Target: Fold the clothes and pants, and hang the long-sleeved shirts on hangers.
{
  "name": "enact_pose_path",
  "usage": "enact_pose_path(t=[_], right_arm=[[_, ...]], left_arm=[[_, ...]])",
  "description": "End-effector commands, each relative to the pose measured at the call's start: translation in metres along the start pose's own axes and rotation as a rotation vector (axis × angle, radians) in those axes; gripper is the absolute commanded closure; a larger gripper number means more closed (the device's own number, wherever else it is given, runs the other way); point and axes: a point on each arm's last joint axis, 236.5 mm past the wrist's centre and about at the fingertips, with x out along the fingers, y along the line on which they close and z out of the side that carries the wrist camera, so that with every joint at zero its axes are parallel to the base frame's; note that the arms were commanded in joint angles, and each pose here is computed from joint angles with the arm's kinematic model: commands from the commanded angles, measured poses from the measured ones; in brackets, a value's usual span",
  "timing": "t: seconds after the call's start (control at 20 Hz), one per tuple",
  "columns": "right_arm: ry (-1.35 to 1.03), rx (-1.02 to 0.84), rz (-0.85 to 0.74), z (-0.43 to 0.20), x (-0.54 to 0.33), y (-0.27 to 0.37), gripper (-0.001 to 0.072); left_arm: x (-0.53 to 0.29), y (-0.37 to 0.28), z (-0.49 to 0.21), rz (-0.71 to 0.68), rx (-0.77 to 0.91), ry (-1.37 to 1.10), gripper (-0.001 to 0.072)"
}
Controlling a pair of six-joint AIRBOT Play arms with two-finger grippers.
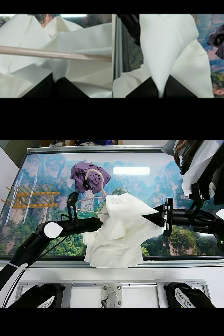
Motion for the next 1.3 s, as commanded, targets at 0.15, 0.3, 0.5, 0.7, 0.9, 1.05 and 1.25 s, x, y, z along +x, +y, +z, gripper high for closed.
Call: enact_pose_path(t=[0.15,0.3,0.5,0.7,0.9,1.05,1.25], right_arm=[[-0.014,0.045,-0.043,0.020,-0.006,0.009,0.0696],[-0.022,0.058,-0.049,0.030,-0.009,0.018,0.0697],[-0.031,0.073,-0.056,0.040,-0.013,0.028,0.0697],[-0.052,0.107,-0.071,0.049,-0.014,0.031,0.0698],[-0.093,0.125,-0.089,0.061,-0.003,0.028,0.0699],[-0.168,0.143,-0.062,0.080,0.001,0.034,0.0699],[-0.203,0.171,-0.052,0.088,-0.001,0.036,0.0699]], left_arm=[[-0.043,0.059,0.013,0.164,-0.033,-0.013,0.0685],[-0.058,0.075,0.015,0.191,-0.076,-0.015,0.0685],[-0.069,0.081,0.024,0.202,-0.078,-0.054,0.0685],[-0.083,0.093,0.036,0.215,-0.126,-0.104,0.0685],[-0.062,0.068,0.028,0.155,-0.071,-0.041,0.0685],[-0.047,0.061,0.032,0.146,-0.055,0.004,0.0685],[-0.048,0.068,0.051,0.159,-0.068,0.021,0.0685]])
